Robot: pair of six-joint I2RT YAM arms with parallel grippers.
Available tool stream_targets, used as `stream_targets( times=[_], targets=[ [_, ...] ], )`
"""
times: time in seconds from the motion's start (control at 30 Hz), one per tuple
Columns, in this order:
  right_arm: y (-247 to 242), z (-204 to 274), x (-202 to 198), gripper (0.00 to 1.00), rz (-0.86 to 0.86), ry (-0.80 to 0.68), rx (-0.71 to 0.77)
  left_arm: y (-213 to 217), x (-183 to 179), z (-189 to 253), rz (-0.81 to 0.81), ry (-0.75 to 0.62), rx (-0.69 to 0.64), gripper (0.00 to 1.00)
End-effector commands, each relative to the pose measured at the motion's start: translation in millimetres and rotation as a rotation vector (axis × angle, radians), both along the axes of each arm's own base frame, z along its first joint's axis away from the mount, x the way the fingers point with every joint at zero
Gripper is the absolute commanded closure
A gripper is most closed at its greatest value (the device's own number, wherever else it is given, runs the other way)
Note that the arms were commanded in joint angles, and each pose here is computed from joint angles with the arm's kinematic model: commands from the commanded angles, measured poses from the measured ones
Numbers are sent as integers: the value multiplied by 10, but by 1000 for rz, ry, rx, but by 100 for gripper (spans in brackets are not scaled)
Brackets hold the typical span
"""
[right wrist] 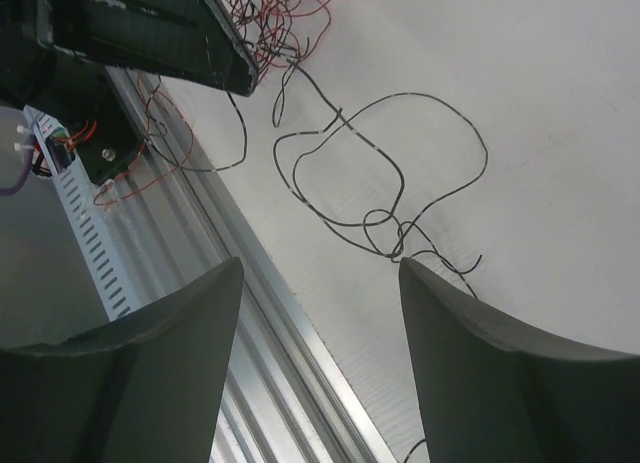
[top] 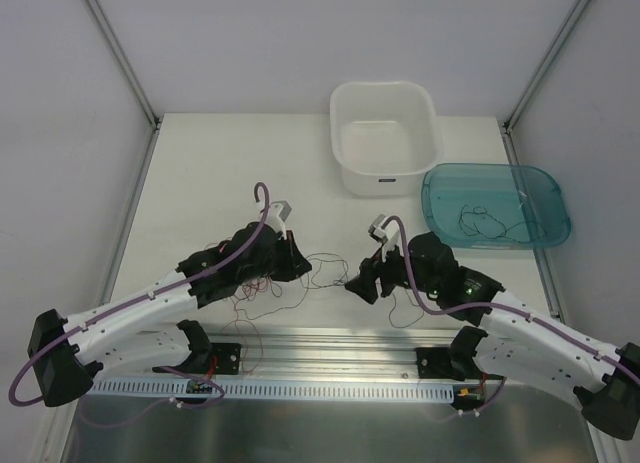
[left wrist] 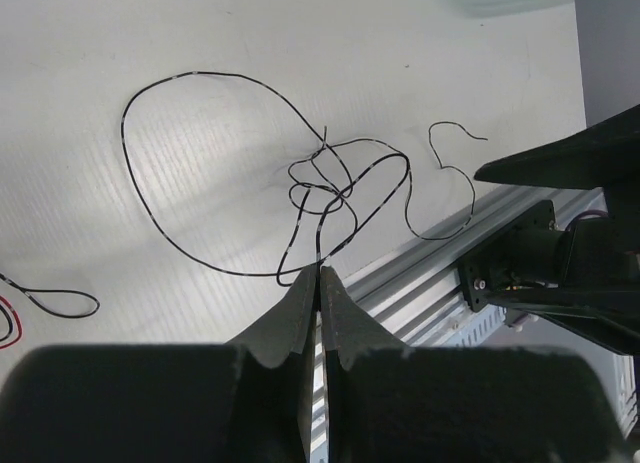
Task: Untangle the cables
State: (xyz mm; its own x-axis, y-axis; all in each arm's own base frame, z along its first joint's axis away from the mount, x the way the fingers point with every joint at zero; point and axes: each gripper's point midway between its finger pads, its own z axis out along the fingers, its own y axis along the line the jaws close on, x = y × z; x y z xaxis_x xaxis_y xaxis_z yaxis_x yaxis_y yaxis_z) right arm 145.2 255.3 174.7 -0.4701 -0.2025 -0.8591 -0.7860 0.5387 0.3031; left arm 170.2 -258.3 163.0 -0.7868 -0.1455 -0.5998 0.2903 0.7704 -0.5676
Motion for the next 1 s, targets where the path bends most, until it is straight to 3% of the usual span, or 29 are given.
stream_targets(
  times=[0.0,0.27,0.77,0.97],
  targets=[
    [81,-152,-113,33,119,-20,-13,-24,43,286,26,-21,-64,100],
    [343,-414,-27,33,183,8,-28,-31,58,426,42,-23,-97,100],
    [527,-315,343,35,113,-108,-19,11,91,544,54,-18,-116,100],
    [634,-397,273,47,179,-63,-20,32,145,604,76,-23,-126,100]
  ],
)
